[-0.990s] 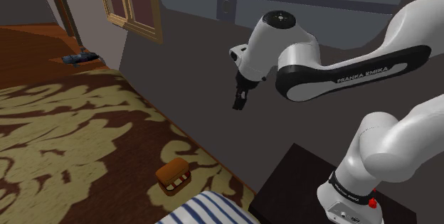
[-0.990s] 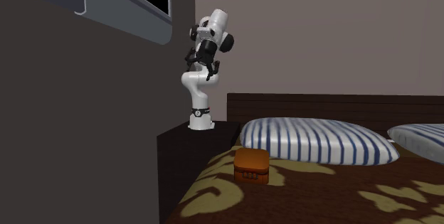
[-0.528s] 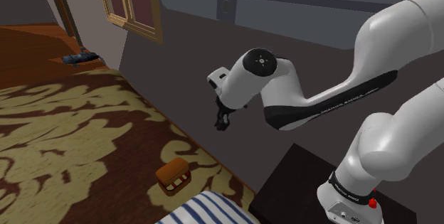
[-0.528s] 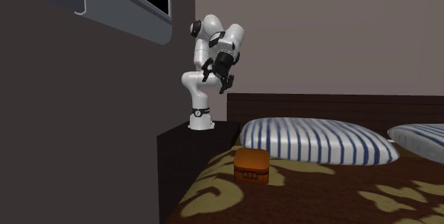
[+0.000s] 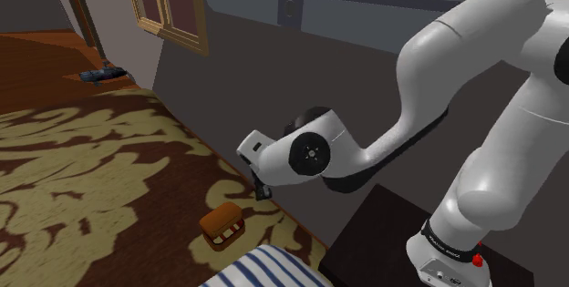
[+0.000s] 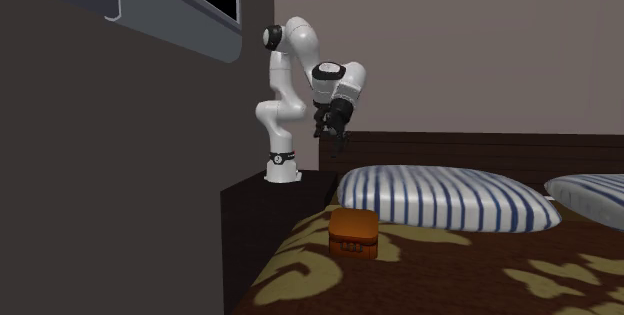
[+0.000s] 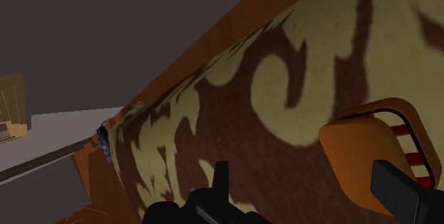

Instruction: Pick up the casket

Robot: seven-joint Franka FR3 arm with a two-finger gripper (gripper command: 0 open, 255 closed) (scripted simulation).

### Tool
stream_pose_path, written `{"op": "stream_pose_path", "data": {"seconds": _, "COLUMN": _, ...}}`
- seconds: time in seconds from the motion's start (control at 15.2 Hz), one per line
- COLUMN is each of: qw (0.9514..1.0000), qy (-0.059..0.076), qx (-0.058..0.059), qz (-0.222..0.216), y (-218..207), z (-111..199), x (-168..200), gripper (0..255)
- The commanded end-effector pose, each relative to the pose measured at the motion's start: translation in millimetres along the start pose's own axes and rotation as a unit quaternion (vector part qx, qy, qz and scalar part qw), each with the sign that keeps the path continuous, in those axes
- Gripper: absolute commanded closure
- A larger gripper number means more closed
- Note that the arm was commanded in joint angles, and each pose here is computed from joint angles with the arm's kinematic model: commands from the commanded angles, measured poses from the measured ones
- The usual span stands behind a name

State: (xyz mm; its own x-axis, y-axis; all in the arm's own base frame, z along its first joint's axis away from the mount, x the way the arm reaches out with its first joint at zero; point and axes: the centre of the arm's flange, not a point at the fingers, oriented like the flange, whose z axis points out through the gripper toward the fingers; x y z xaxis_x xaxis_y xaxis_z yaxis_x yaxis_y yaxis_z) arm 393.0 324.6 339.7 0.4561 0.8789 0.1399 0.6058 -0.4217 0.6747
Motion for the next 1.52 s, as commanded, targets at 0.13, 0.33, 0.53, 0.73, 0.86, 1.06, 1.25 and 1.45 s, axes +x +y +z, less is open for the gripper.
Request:
{"op": "stream_pose_path", "data": {"seconds": 0.13, "qw": 0.9974, "qy": 0.030, "qx": -0.034, "qz": -0.057, "y": -46.6, "z": 22.5, "x": 20.8, "gripper": 0}}
{"op": "stream_pose_path", "data": {"seconds": 0.33, "qw": 0.9922, "qy": 0.050, "qx": -0.057, "qz": -0.098, "y": -81.2, "z": 41.0, "x": 35.0, "gripper": 0}}
{"op": "stream_pose_path", "data": {"seconds": 0.53, "qw": 0.9844, "qy": 0.070, "qx": -0.081, "qz": -0.139, "y": -116.0, "z": 60.6, "x": 47.2, "gripper": 0}}
{"op": "stream_pose_path", "data": {"seconds": 0.73, "qw": 0.9740, "qy": 0.090, "qx": -0.104, "qz": -0.180, "y": -150.7, "z": 81.4, "x": 57.2, "gripper": 0}}
{"op": "stream_pose_path", "data": {"seconds": 0.86, "qw": 0.9716, "qy": 0.094, "qx": -0.109, "qz": -0.188, "y": -161.1, "z": 89.5, "x": 58.2, "gripper": 0}}
{"op": "stream_pose_path", "data": {"seconds": 1.06, "qw": 0.9716, "qy": 0.094, "qx": -0.109, "qz": -0.188, "y": -171.8, "z": 100.9, "x": 56.0, "gripper": 0}}
{"op": "stream_pose_path", "data": {"seconds": 1.25, "qw": 0.9716, "qy": 0.094, "qx": -0.109, "qz": -0.188, "y": -182.5, "z": 112.4, "x": 53.8, "gripper": 0}}
{"op": "stream_pose_path", "data": {"seconds": 1.45, "qw": 0.9716, "qy": 0.093, "qx": -0.109, "qz": -0.188, "y": -188.0, "z": 118.5, "x": 49.7, "gripper": 255}}
